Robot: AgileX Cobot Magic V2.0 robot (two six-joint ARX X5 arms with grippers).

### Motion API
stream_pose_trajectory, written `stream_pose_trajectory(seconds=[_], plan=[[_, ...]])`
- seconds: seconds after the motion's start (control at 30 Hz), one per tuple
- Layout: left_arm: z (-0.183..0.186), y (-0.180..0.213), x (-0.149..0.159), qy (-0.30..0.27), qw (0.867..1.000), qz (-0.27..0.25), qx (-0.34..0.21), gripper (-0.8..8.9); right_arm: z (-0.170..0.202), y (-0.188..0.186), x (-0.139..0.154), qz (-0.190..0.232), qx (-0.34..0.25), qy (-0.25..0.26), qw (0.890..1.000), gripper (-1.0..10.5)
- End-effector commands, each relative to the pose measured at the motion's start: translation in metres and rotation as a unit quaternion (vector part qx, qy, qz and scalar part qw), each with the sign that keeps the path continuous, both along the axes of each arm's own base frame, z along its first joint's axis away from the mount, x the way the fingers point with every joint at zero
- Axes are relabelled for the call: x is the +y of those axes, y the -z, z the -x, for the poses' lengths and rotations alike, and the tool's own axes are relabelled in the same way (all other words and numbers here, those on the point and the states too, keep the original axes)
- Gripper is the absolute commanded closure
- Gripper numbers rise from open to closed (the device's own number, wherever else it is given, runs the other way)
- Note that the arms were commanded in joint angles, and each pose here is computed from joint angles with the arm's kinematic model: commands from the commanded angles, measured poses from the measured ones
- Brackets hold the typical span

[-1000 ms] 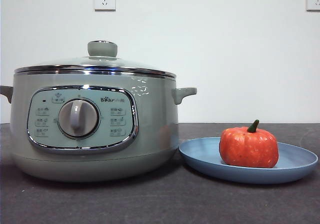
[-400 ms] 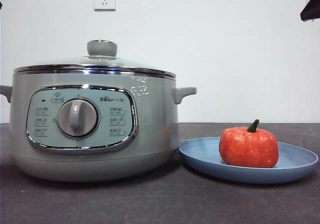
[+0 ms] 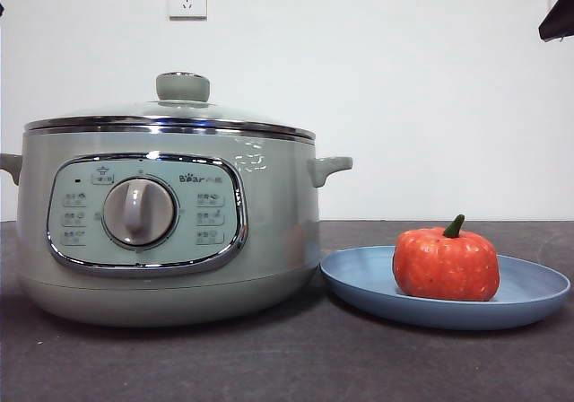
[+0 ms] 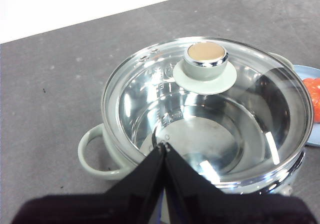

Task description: Take the pumpkin out from the steamer,put the pumpkin in the blue plate,close the lid

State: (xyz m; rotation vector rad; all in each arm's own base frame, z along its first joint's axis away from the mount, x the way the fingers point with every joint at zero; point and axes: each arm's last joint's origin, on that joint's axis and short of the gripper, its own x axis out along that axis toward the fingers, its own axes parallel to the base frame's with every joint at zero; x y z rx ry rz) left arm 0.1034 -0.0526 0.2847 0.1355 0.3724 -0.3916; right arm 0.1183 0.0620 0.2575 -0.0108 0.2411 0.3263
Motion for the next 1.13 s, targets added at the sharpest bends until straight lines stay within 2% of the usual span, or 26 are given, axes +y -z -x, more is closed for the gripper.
stream_pose_trajectory(seconds=[0.03, 0.17, 0.27, 0.37, 0.57, 0.87, 1.13], plan=[[0.013, -0.002, 0.012, -0.019, 0.999, -0.035, -0.029, 8.16, 0.0, 0.001, 0.0, -0.005, 0.0, 0.002, 1.0, 9.5], [0.039, -0.009, 0.032, -0.07, 0.994, 0.006, -0.09, 8.16, 0.0, 0.001, 0.0, -0.005, 0.0, 0.003, 1.0, 9.5], [0.052, -0.011, 0.043, -0.119, 0.983, 0.025, -0.141, 8.16, 0.0, 0.001, 0.0, -0.004, 0.001, 0.003, 1.0, 9.5], [0.056, -0.002, 0.048, -0.162, 0.974, 0.022, -0.157, 8.16, 0.0, 0.002, 0.0, -0.002, 0.005, 0.002, 1.0, 9.5], [0.035, 0.041, 0.052, -0.215, 0.966, 0.011, -0.144, 8.16, 0.001, 0.005, -0.001, 0.007, 0.021, 0.003, 1.0, 9.5], [0.005, 0.12, 0.051, -0.207, 0.971, 0.025, -0.117, 8.16, 0.002, 0.008, -0.001, 0.014, 0.033, 0.003, 0.999, 9.5], [0.004, 0.138, 0.051, -0.215, 0.973, 0.039, -0.078, 8.16, 0.002, 0.008, -0.001, 0.014, 0.033, 0.003, 0.999, 9.5]])
